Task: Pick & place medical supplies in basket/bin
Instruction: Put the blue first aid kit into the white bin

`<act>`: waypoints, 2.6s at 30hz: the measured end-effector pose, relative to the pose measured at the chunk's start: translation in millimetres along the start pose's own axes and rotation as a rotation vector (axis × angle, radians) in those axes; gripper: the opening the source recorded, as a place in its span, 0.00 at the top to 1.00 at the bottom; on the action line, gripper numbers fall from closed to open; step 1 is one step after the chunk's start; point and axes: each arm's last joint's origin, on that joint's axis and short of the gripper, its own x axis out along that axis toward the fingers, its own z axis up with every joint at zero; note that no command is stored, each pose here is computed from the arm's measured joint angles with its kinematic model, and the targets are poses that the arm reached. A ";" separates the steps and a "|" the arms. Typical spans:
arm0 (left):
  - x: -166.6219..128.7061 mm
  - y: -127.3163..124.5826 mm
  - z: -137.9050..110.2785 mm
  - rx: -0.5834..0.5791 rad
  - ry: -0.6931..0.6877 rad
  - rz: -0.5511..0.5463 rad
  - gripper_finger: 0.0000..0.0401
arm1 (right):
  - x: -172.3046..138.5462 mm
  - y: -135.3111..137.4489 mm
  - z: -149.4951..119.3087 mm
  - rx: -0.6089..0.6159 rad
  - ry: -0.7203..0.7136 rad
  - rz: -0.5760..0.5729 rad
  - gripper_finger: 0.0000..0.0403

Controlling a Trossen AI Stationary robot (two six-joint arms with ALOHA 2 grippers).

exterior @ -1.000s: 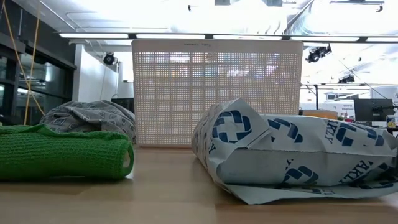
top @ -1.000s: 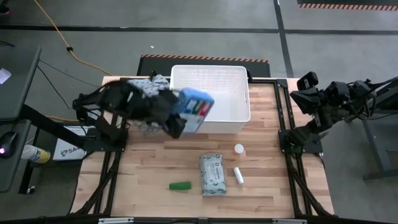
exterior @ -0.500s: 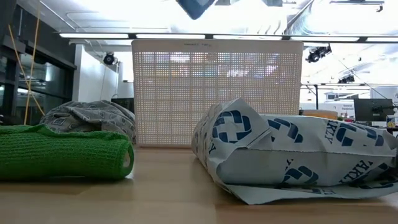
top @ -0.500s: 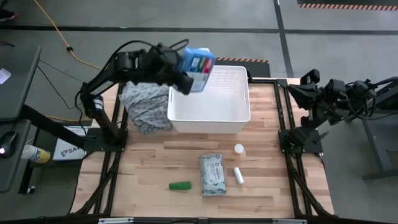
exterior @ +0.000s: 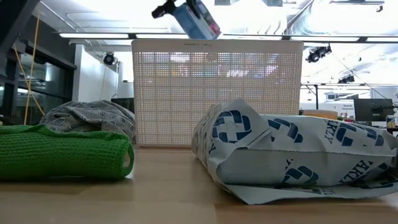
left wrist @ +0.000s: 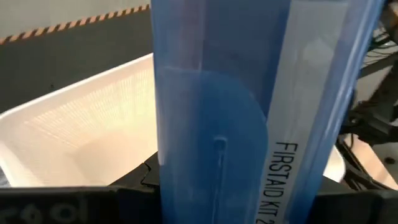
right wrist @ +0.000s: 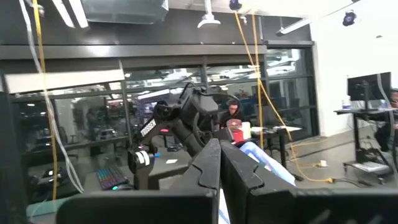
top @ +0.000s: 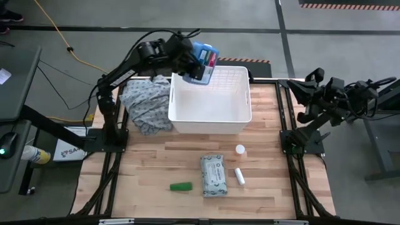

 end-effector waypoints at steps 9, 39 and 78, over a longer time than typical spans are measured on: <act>35.2 -0.1 -1.5 -0.031 0.056 0.060 0.51 | -0.6 -5.5 -2.0 -0.054 0.074 -0.191 1.00; 82.0 9.4 -28.4 -0.369 0.269 0.341 0.51 | -3.9 -13.6 -4.8 -0.314 0.252 -0.458 1.00; 170.6 5.5 -78.4 -0.280 0.581 0.461 0.51 | -3.8 -13.5 -4.9 -0.252 0.237 -0.465 1.00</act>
